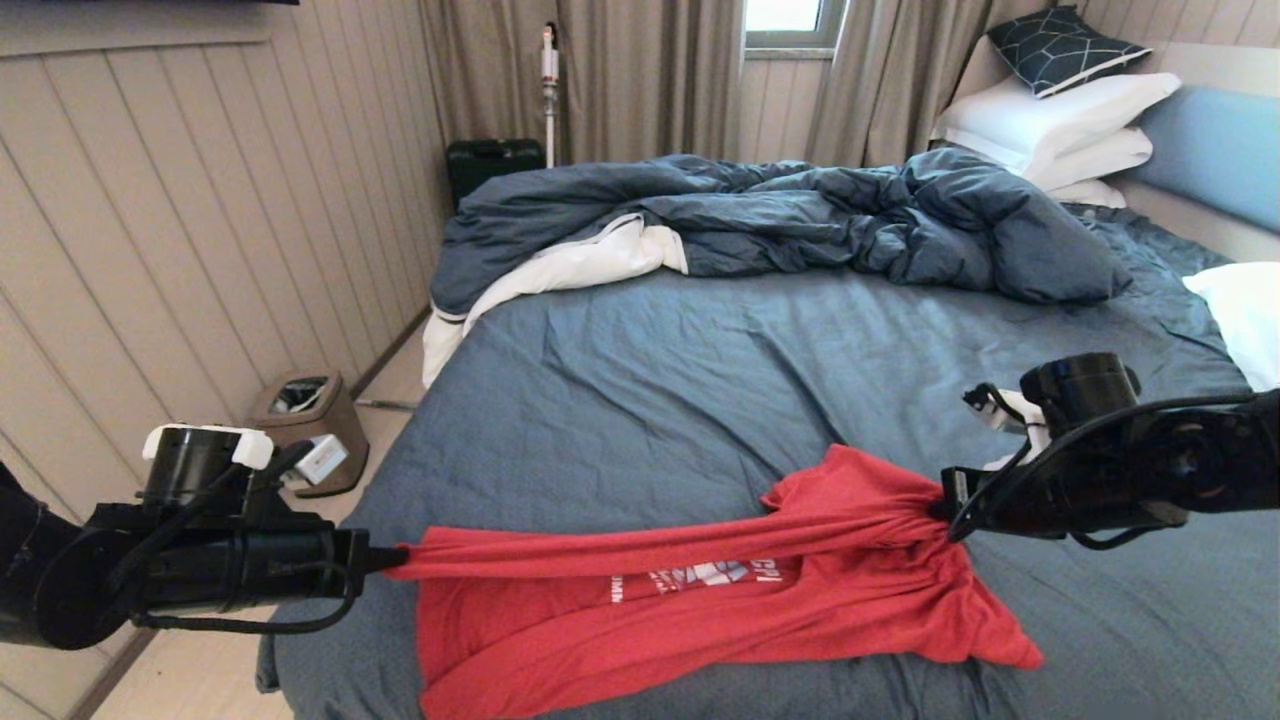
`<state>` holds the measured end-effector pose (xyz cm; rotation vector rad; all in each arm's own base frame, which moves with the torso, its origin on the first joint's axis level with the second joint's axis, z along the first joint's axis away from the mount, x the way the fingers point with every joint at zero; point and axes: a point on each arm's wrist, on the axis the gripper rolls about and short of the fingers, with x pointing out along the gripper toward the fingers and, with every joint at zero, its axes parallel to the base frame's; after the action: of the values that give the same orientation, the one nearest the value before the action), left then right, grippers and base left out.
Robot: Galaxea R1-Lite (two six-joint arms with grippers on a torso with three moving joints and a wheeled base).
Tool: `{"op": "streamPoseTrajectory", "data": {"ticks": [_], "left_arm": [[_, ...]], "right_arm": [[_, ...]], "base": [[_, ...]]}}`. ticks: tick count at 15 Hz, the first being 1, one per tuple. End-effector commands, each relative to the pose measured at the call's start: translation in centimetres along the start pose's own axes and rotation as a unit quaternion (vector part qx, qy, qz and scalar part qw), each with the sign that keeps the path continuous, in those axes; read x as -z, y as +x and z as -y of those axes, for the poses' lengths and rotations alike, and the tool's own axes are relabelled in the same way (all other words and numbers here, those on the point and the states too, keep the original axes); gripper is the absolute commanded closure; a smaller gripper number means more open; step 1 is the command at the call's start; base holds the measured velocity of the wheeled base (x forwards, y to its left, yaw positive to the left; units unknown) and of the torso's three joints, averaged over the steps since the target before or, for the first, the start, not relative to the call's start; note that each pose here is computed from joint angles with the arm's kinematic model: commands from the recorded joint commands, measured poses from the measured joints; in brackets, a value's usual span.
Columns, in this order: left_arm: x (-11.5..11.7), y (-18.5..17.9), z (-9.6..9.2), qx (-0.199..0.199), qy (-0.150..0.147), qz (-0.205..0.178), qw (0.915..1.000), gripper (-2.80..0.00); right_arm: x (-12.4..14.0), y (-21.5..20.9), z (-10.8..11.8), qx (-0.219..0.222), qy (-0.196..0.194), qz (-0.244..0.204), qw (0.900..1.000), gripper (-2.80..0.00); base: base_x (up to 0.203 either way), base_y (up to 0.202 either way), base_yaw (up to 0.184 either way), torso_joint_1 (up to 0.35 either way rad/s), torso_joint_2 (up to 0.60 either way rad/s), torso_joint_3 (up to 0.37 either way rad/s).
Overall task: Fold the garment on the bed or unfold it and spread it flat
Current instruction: Fold the red T-shirt
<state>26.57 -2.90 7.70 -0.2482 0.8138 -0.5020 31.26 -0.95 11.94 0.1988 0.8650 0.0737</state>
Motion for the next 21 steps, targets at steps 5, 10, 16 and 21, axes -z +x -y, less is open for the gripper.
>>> {"op": "streamPoseTrajectory", "data": {"ticks": [5, 10, 16, 21], "left_arm": [[1.3, 0.0, 0.3, 0.007, 0.004, -0.006, 0.9999, -2.80], [0.6, -2.0, 1.5, 0.010, 0.028, 0.042, 0.9987, -2.80], [-4.5, -1.9, 1.5, 0.008, 0.020, 0.085, 0.9961, -2.80], [-6.6, 1.9, -0.5, -0.005, -0.006, 0.058, 0.9983, 0.00]], "right_arm": [[0.5, 0.2, 0.0, -0.001, 0.001, -0.005, 1.000, -2.80], [-0.2, -1.3, -0.3, -0.005, -0.004, 0.021, 1.000, -2.80], [-3.9, -2.0, -1.0, -0.012, -0.012, 0.070, 0.997, -2.80], [-5.2, 4.3, -0.4, -0.010, -0.006, 0.030, 0.999, 0.00]], "base": [[0.000, 0.000, 0.000, 0.000, 0.00, 0.000], [0.000, 0.000, 0.000, 0.000, 0.00, 0.000], [0.000, 0.000, 0.000, 0.000, 0.00, 0.000], [0.000, 0.000, 0.000, 0.000, 0.00, 0.000]]}}
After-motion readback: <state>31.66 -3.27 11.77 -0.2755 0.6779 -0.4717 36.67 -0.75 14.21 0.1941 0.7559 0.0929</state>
